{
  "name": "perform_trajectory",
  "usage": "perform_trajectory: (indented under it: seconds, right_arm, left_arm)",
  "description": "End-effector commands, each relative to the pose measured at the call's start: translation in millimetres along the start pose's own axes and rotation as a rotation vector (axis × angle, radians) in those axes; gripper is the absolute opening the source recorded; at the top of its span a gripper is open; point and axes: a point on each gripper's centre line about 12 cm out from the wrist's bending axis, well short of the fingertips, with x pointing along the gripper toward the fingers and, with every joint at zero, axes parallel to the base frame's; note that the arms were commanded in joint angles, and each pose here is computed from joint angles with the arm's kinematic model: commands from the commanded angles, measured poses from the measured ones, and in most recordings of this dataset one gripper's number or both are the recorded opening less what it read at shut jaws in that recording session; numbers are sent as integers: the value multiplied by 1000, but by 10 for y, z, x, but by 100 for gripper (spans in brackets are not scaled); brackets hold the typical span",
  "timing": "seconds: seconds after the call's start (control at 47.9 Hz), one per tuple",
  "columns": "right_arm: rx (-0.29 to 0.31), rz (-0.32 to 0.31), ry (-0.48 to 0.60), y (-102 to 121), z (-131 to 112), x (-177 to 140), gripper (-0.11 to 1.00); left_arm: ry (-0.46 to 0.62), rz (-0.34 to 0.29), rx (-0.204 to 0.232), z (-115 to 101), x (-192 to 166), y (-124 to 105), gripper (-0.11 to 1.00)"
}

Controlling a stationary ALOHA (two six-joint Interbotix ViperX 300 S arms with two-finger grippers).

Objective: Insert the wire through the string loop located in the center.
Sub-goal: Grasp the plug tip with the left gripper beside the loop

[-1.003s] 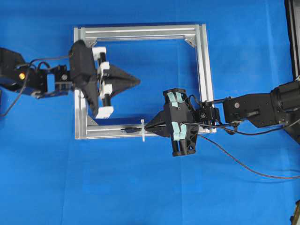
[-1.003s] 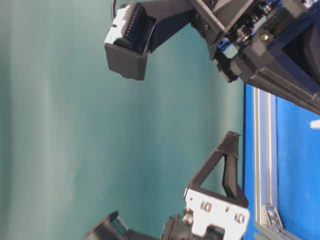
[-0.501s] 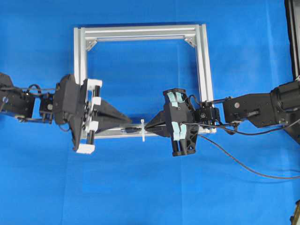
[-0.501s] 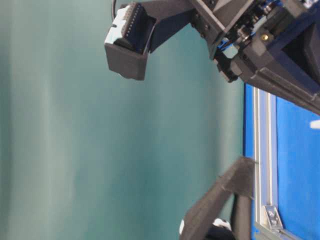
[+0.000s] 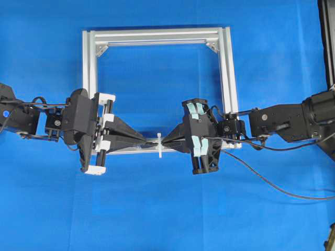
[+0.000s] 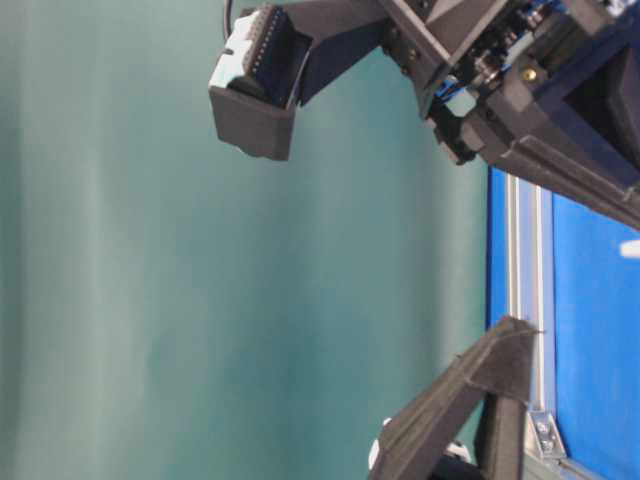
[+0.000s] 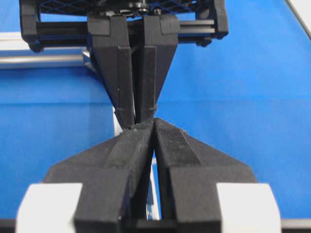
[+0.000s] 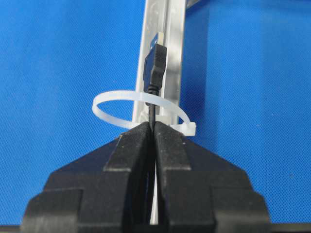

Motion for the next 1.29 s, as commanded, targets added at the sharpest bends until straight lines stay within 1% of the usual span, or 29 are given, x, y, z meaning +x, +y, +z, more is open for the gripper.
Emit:
perform_trajectory:
  seconds: [0.0,0.104,0.146,0.23,0.397,0.439,0.48,0.585,0.773,0.877,1.274]
  right_arm:
    - [3,2,-31,4,94,-13,-3]
    - [3,2,-31,4,94,-13,-3]
    - [3,2,-31,4,94,-13,-3]
    - [2,3,-29,10,92,-13,-3]
    - [3,2,-29,5,97,-11,-3]
    - [3,2,-29,4,93,-13,-3]
    - [3,2,-29,4,93,-13,-3]
    - [3,2,-29,4,93,-13,-3]
    - [1,2,-32,5,96,-13,-3]
    - [-3,4,-30,11,89,-14,-3]
    - [-3,4,-29,11,87,-14,-3]
  left_arm:
    - [-27,-4,4,102,16,-12,0]
    - [-29,-5,4,107,14,-13,1]
    - [-27,-5,1,105,19,-13,5]
    - [-27,-9,-6,107,21,-30,25]
    - [-17,-21,-5,108,49,-77,76]
    - [-9,-21,-5,106,64,-79,85]
    - [3,-21,-5,95,77,-80,90]
    - [48,-20,0,62,131,-85,90]
    - [193,-16,1,-122,238,-87,88]
    - [239,-10,2,-183,283,-71,88]
    - [243,-4,0,-192,308,-49,88]
